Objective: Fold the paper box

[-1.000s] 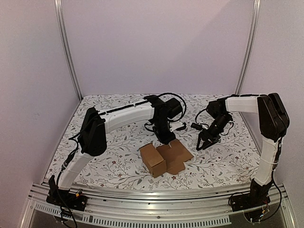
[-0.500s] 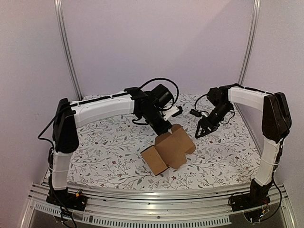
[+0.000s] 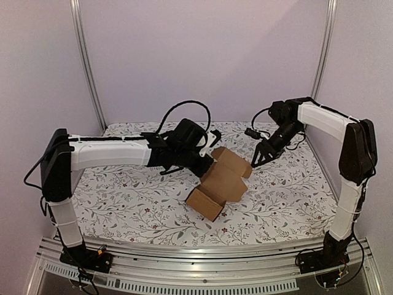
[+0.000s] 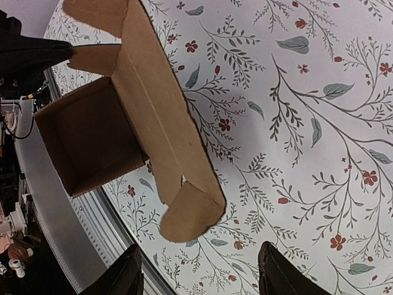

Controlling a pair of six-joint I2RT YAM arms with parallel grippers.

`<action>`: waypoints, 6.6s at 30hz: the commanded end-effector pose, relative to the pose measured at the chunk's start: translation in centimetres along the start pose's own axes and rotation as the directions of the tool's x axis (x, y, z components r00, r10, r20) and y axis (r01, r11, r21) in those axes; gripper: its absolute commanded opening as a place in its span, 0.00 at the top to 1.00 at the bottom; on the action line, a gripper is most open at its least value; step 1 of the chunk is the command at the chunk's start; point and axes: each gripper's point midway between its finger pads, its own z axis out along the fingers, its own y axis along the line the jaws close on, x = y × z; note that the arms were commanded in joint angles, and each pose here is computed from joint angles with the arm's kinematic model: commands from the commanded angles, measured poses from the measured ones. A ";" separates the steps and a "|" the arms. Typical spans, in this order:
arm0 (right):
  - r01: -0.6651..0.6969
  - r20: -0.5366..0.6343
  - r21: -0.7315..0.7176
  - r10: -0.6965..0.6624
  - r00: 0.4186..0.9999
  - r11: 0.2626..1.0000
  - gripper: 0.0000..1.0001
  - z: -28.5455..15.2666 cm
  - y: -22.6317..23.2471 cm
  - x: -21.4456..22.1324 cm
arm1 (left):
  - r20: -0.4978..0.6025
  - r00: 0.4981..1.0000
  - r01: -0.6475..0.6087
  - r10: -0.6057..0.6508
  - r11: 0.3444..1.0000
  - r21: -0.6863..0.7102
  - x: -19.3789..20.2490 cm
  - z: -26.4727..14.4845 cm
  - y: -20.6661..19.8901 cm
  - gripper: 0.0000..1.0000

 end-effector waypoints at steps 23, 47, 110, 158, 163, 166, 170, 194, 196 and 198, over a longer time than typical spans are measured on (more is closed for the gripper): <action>-0.069 0.105 0.157 0.053 0.993 0.985 0.44 4.0 -5.7 -4.0 | 0.606 0.780 0.261 -0.159 0.962 -0.083 -0.5 -2.8 5.0 1.00; 0.069 0.081 -0.075 -0.063 0.995 0.995 0.42 7.2 1.6 -2.2 | 0.571 0.802 0.283 -0.175 0.953 -0.106 3.8 0.1 2.9 1.00; 0.584 0.154 0.086 -0.590 0.793 0.807 0.30 4.7 6.9 -0.3 | 0.449 0.881 0.087 -0.148 0.984 0.155 1.6 0.0 0.8 1.00; 0.627 0.189 -0.022 -0.613 0.767 0.778 0.23 5.5 5.6 1.1 | 0.424 0.886 0.042 -0.186 0.944 0.327 1.4 1.8 -0.7 1.00; 0.569 0.205 -0.086 -0.544 0.814 0.818 0.20 5.9 6.1 1.5 | 0.434 0.879 0.051 -0.198 0.943 0.329 1.5 1.5 -0.7 1.00; 0.569 0.204 -0.079 -0.545 0.813 0.819 0.19 6.1 6.0 1.8 | 0.439 0.878 0.047 -0.193 0.945 0.322 1.3 1.3 -0.6 1.00; 0.557 0.231 -0.061 -0.531 0.815 0.828 0.17 6.4 6.3 1.6 | 0.438 0.879 0.044 -0.188 0.947 0.317 1.3 1.2 -0.5 1.00; 0.436 0.228 0.017 -0.428 0.875 0.900 0.01 6.6 7.4 1.7 | 0.439 0.879 0.060 -0.188 0.955 0.289 1.8 0.5 -0.3 1.00; 0.504 0.231 0.032 -0.497 0.836 0.863 0.01 5.9 7.9 2.4 | 0.438 0.881 0.053 -0.176 0.959 0.280 1.8 0.4 -0.2 1.00; 0.544 0.236 0.028 -0.535 0.812 0.838 0.01 5.5 8.5 2.7 | 0.437 0.883 0.049 -0.170 0.960 0.275 1.7 0.4 0.0 1.00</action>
